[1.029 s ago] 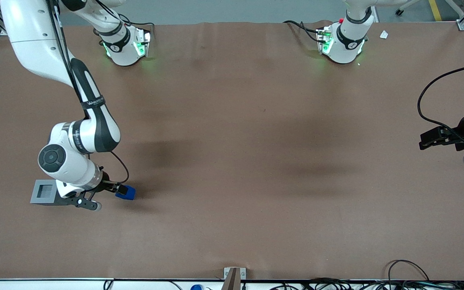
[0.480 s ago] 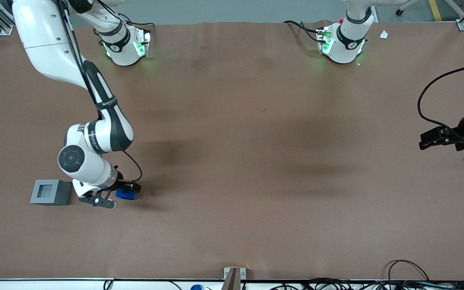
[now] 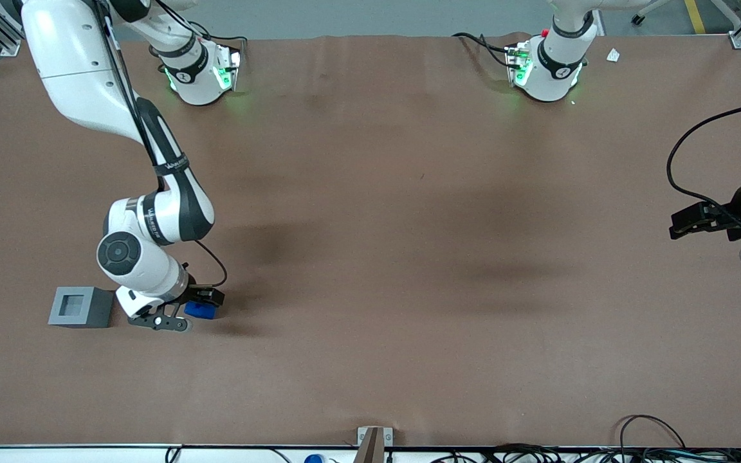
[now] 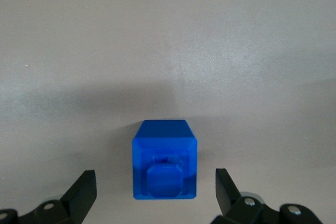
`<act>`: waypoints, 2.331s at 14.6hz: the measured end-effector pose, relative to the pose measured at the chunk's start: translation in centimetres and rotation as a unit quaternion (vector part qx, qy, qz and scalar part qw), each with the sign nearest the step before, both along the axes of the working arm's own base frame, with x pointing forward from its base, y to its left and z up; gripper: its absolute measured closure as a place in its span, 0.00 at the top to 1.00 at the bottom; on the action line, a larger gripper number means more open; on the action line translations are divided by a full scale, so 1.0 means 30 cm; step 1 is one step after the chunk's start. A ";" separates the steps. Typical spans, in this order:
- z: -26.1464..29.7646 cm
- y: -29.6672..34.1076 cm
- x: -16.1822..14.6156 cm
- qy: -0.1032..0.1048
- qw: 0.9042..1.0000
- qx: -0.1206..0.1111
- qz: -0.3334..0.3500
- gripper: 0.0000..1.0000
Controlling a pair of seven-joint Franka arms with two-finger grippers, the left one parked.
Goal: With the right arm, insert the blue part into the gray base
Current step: 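Close the right gripper on the blue block, then lift the blue block and carry it over the gray base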
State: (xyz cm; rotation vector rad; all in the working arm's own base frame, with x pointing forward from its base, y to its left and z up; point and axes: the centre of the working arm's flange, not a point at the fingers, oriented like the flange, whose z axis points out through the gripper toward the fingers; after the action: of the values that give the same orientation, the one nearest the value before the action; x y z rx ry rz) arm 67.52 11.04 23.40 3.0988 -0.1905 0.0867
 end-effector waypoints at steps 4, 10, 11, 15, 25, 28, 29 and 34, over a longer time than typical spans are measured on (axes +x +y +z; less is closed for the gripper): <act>-0.010 -0.007 0.001 0.000 1.000 0.000 0.000 1.00; -0.023 -0.033 0.012 -0.001 1.000 0.000 -0.006 0.87; -0.020 -0.034 0.018 -0.003 1.000 0.000 -0.007 0.78; -0.012 -0.040 0.031 -0.006 1.000 0.006 -0.015 0.52; 0.126 -0.151 0.088 0.048 0.999 0.011 0.013 0.51; 0.225 -0.439 0.109 0.046 0.998 0.012 0.046 0.51; 0.251 -0.534 0.101 0.047 0.997 0.013 0.052 0.51; 0.399 -0.806 0.060 0.055 0.997 -0.002 0.060 0.51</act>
State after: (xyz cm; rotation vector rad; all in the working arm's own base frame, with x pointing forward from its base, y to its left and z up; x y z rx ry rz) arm 69.32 -13.14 35.37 3.0975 -0.0013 -0.0812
